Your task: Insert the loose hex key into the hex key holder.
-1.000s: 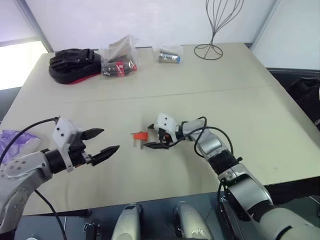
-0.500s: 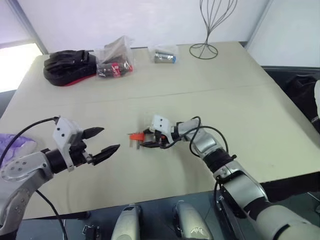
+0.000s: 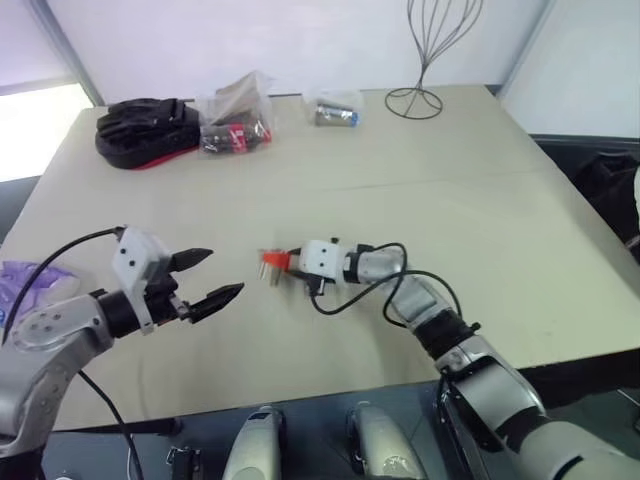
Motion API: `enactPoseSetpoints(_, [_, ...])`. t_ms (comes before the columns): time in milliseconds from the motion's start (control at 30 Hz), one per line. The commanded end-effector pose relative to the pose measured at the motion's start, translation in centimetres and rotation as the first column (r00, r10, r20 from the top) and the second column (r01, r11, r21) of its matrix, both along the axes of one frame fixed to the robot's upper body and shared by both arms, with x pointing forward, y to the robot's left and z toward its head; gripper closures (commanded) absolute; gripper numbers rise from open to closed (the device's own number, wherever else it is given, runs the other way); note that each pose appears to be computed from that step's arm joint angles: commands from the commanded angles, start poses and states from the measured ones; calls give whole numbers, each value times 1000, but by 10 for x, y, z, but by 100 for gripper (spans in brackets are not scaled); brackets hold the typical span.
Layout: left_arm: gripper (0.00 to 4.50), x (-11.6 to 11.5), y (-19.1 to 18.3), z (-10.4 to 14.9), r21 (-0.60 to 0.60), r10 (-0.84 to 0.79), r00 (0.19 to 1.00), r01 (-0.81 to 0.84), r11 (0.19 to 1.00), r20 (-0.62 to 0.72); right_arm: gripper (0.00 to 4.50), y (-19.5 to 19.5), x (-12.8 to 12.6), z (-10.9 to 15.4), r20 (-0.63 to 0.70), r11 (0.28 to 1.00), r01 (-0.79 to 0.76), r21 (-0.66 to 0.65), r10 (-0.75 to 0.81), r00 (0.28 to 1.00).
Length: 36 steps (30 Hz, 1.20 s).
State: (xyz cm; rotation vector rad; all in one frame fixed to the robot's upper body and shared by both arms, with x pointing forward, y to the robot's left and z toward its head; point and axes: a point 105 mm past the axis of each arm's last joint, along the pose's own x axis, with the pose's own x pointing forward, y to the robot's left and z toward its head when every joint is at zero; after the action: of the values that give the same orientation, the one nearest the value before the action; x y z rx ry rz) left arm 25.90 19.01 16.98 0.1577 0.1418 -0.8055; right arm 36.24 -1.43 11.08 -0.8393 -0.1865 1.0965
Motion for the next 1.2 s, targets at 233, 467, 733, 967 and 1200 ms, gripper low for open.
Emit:
enactPoseSetpoints(233, [0, 34, -17, 40, -69, -149, 986, 154, 986, 75, 349, -20, -28, 113, 653, 982, -159, -101, 186, 735])
enactPoseSetpoints(467, [0, 49, -38, 73, -145, -279, 955, 291, 946, 99, 349, -25, -41, 139, 791, 951, -218, -218, 303, 532])
enactPoseSetpoints(733, [0, 45, -55, 86, -187, -378, 921, 390, 902, 97, 349, -26, -41, 142, 793, 939, -237, -251, 340, 505])
enactPoseSetpoints(967, [0, 42, -63, 82, -177, -419, 904, 428, 886, 91, 349, -21, -44, 151, 799, 934, -259, -246, 347, 491])
enactPoseSetpoints(1200, [0, 44, -65, 84, -189, -414, 903, 429, 884, 112, 349, -18, -47, 154, 797, 930, -273, -248, 356, 487])
